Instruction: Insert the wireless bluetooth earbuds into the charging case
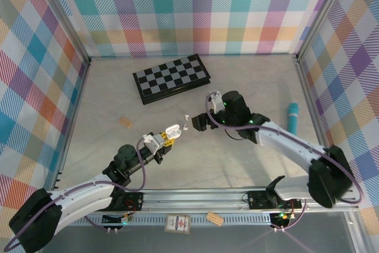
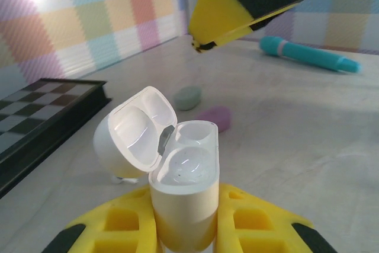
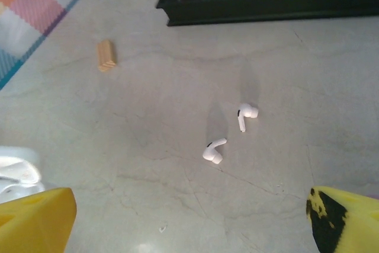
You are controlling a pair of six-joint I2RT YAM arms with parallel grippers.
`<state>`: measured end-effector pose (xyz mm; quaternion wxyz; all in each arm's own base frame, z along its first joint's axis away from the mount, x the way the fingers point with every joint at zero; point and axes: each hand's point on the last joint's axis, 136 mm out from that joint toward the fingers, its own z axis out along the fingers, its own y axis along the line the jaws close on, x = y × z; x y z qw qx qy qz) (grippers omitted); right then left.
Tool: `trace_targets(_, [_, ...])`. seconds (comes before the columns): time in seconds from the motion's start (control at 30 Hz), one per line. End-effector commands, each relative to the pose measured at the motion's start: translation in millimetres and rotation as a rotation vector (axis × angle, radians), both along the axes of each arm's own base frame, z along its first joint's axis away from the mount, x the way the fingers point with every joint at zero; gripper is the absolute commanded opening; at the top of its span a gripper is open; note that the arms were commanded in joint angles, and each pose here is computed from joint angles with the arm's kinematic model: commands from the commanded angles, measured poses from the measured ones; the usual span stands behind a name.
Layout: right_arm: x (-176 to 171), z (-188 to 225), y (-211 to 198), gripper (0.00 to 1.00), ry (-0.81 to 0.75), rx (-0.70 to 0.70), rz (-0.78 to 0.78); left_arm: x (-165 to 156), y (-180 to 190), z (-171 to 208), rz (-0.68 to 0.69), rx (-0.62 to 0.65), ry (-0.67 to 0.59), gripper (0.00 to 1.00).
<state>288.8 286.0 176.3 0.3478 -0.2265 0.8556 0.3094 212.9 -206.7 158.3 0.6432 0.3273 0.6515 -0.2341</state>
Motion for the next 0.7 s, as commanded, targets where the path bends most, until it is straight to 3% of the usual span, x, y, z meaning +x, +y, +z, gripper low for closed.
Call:
trace_targets(0.0, [18.1, -7.8, 7.8, 0.95, 0.079, -0.02, -0.061, 14.9, 24.3, 29.1, 0.154, -0.111, -0.076, 0.09])
trace_targets(0.1, [36.1, -26.6, 11.5, 0.91, 0.135, -0.125, -0.09, 22.4, 43.5, 25.0, 0.263, -0.114, -0.066, 0.09])
trace_targets(0.2, [47.2, -51.3, 18.6, 0.86, 0.205, -0.217, -0.091, 21.4, 49.6, 27.4, 0.281, -0.115, -0.069, 0.09])
trace_targets(0.33, [53.3, -81.7, 33.4, 0.71, 0.289, -0.297, -0.065, 18.1, 54.5, 30.7, 0.29, -0.12, -0.078, 0.1])
trace_targets(0.47, [51.1, -106.6, 48.5, 0.6, 0.372, -0.313, -0.03, 14.4, 59.7, 35.2, 0.299, -0.125, -0.091, 0.1])
trace_targets(0.67, [39.8, -128.3, 70.3, 0.57, 0.489, -0.264, 0.045, 10.5, 60.8, 36.5, 0.289, -0.128, -0.093, 0.1])
